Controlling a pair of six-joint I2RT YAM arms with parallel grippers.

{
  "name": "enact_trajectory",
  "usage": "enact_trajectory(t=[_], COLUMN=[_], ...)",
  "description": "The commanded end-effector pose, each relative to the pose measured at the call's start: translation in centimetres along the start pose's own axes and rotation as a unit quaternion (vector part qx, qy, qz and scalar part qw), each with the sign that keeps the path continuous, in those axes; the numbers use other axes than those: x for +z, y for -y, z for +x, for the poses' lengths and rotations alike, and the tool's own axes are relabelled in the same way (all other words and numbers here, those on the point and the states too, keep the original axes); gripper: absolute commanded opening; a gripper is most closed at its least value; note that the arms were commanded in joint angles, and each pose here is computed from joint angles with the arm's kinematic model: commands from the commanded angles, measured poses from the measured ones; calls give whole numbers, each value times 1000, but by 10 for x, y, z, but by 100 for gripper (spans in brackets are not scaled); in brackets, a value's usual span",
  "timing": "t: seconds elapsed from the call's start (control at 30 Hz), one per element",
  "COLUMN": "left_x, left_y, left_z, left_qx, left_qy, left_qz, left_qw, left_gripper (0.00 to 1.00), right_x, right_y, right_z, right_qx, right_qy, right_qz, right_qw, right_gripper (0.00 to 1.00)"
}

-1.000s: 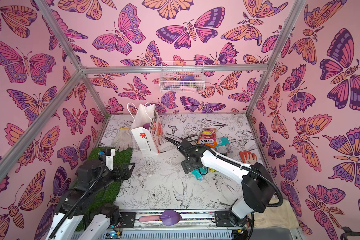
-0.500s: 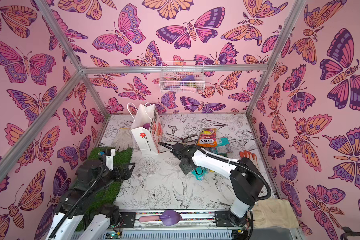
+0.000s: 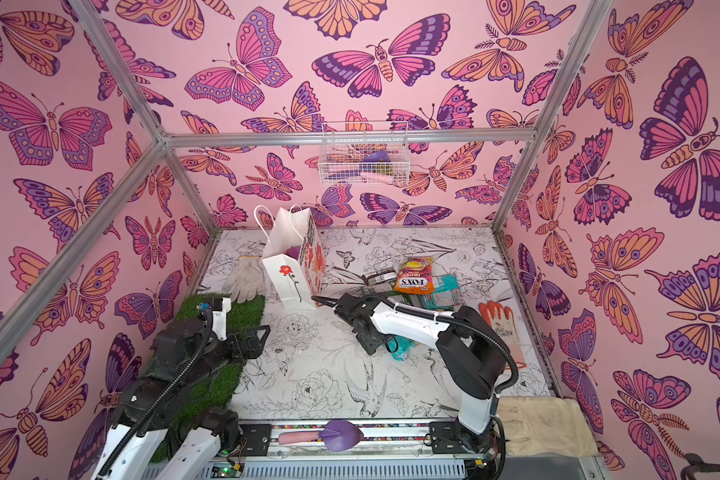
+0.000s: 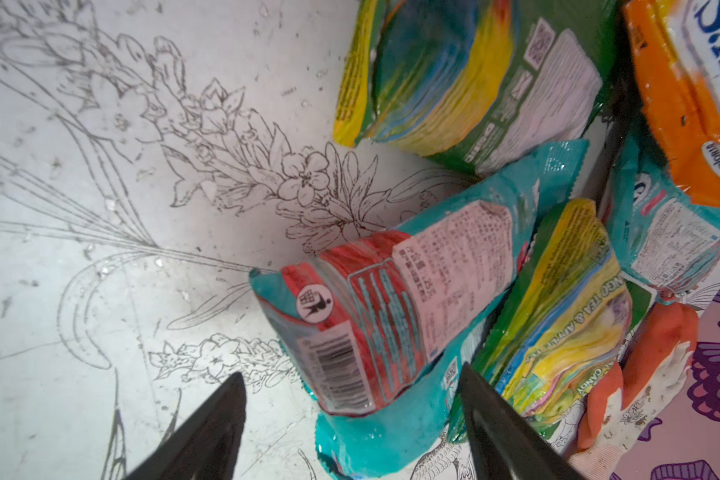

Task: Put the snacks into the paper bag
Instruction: 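Lower the right gripper onto the teal-and-red snack packet and close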

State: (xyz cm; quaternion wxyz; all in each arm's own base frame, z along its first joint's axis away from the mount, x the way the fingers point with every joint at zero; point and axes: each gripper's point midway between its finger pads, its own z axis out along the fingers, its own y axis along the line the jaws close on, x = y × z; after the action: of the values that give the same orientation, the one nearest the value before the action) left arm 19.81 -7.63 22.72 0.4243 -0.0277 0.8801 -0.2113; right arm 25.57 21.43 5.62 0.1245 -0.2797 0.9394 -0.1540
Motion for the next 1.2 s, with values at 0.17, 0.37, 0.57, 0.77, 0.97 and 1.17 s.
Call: enact_trajectory(t=[0.17, 0.37, 0.57, 0.77, 0.97, 1.17], left_x=[3, 3, 3, 3, 3, 3], left_y=[-1, -1, -1, -1, -1, -1], left_z=[3, 4, 3, 4, 4, 3], left_qx=[0, 1, 1, 1, 1, 1], left_qy=[-3, -3, -3, -3, -3, -2], left_qz=[0, 0, 1, 0, 0, 1], left_qw=[1000, 1000, 1000, 1000, 1000, 1000], left_gripper=[99, 99, 98, 98, 99, 99], right_x=[7, 14, 17, 19, 13, -6], right_y=[6, 9, 10, 8, 6, 5], right_z=[2, 4, 3, 4, 1, -6], right_qx=[-18, -32, -48, -54, -54, -41], right_qy=[-14, -20, -25, -26, -20, 4], right_qz=[62, 97, 126, 133, 124, 99], right_qw=[998, 995, 991, 989, 991, 994], right_gripper=[78, 74, 57, 46, 13, 8])
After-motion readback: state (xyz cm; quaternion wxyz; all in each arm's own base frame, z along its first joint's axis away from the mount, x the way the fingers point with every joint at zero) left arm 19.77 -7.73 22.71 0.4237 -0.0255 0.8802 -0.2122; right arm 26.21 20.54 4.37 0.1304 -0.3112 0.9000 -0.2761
